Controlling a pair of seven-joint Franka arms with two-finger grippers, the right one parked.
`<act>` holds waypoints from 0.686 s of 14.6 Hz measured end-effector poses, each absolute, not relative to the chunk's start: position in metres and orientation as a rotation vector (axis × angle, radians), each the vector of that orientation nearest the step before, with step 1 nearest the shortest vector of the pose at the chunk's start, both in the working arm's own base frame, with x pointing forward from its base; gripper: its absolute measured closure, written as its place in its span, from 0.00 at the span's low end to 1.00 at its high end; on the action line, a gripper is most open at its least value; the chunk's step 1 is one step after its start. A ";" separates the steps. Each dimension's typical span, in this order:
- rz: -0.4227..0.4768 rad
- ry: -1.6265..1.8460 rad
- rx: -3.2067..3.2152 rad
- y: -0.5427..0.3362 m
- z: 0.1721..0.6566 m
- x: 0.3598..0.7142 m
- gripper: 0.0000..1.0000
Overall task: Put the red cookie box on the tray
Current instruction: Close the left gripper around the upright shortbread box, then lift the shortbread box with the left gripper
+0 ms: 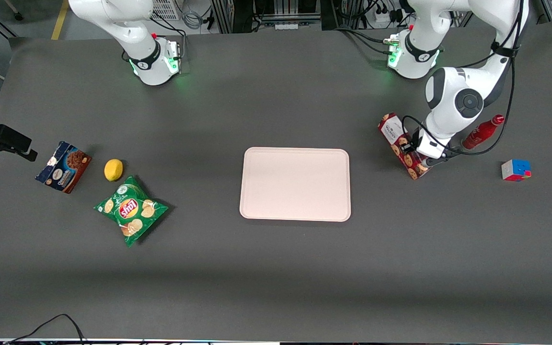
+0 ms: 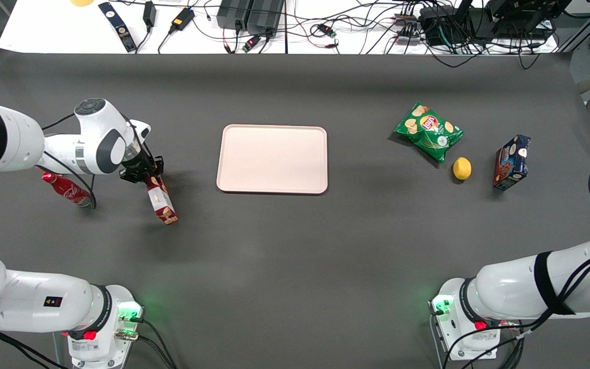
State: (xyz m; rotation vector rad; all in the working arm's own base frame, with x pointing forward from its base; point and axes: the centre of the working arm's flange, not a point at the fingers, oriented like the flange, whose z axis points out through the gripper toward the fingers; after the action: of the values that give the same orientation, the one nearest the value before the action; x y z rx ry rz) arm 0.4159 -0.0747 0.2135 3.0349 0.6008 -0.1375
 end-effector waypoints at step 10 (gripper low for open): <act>-0.228 0.522 3.023 -0.106 0.313 0.501 0.68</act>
State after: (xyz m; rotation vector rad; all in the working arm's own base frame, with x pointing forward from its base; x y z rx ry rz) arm 0.5014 -0.1056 0.3133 3.0230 0.5216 -0.2277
